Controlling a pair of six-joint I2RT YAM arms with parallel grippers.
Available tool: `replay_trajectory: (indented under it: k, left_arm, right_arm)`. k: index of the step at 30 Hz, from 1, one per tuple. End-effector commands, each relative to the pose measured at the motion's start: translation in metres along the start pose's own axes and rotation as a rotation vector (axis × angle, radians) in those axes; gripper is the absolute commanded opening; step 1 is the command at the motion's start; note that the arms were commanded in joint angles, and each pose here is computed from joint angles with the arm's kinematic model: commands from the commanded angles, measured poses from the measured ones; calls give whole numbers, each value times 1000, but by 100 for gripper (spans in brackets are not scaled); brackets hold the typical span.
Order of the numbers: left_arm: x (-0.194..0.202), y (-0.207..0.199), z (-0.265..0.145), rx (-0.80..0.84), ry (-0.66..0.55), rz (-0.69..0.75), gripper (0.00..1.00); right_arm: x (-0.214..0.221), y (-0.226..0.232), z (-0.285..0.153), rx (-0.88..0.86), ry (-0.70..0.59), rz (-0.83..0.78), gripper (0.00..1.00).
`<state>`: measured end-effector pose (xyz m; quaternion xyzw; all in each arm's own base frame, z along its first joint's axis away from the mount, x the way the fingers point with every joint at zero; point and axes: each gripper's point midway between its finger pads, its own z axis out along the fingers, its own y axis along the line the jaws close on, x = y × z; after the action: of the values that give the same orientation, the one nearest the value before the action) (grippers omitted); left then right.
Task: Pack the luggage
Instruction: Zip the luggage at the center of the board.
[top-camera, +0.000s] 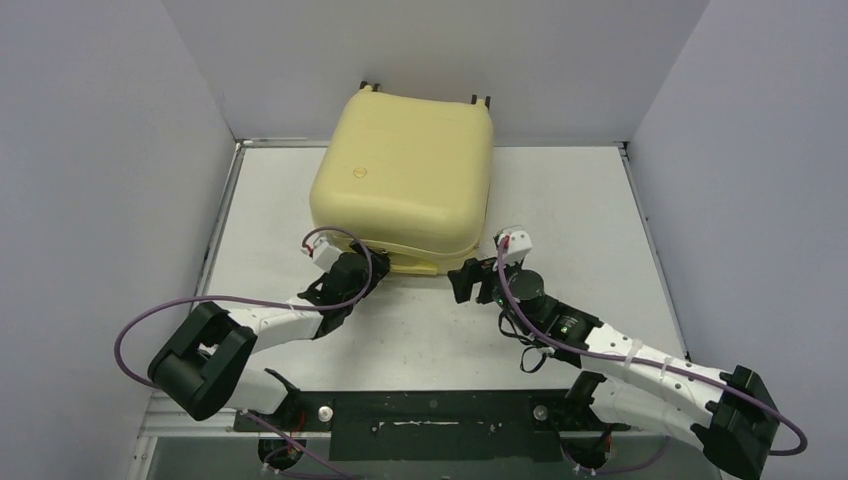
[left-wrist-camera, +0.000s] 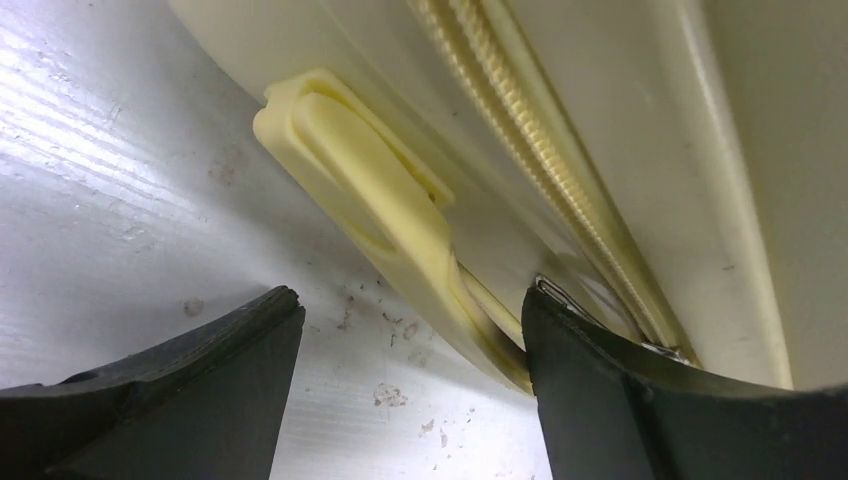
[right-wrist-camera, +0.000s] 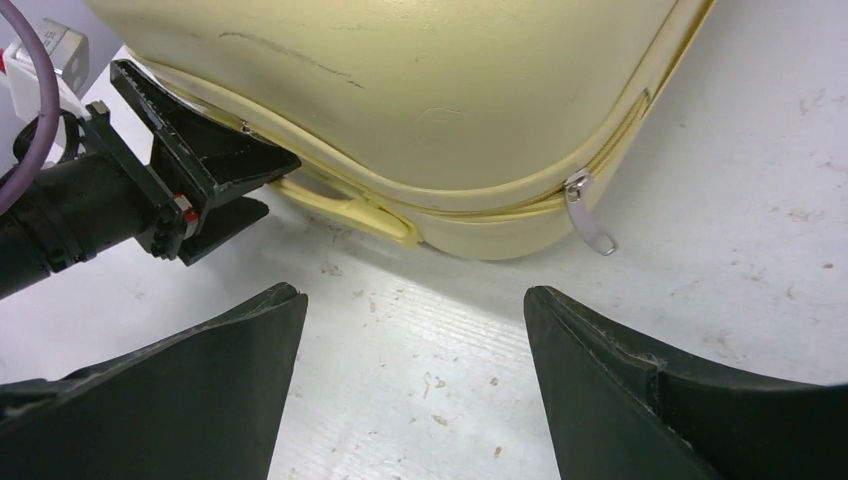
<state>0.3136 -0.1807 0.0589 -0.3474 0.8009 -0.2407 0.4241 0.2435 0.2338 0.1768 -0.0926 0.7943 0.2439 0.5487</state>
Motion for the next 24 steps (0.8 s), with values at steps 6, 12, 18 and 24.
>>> replay_trajectory:
  k: [6,12,18,24]
  left_arm:
    - [-18,20,11,-62,-38,64,42]
    - [-20,35,12,-100,-2,132,15]
    - [-17,45,15,-122,29,149,3]
    - [-18,53,12,-120,39,138,0]
  right_arm:
    - [-36,-78,16,22,-63,91,79]
    - [-34,-80,20,-34,-143,8,75]
    - [-21,-72,29,-29,-132,-152,73]
    - [3,-78,47,103,3,-318,71]
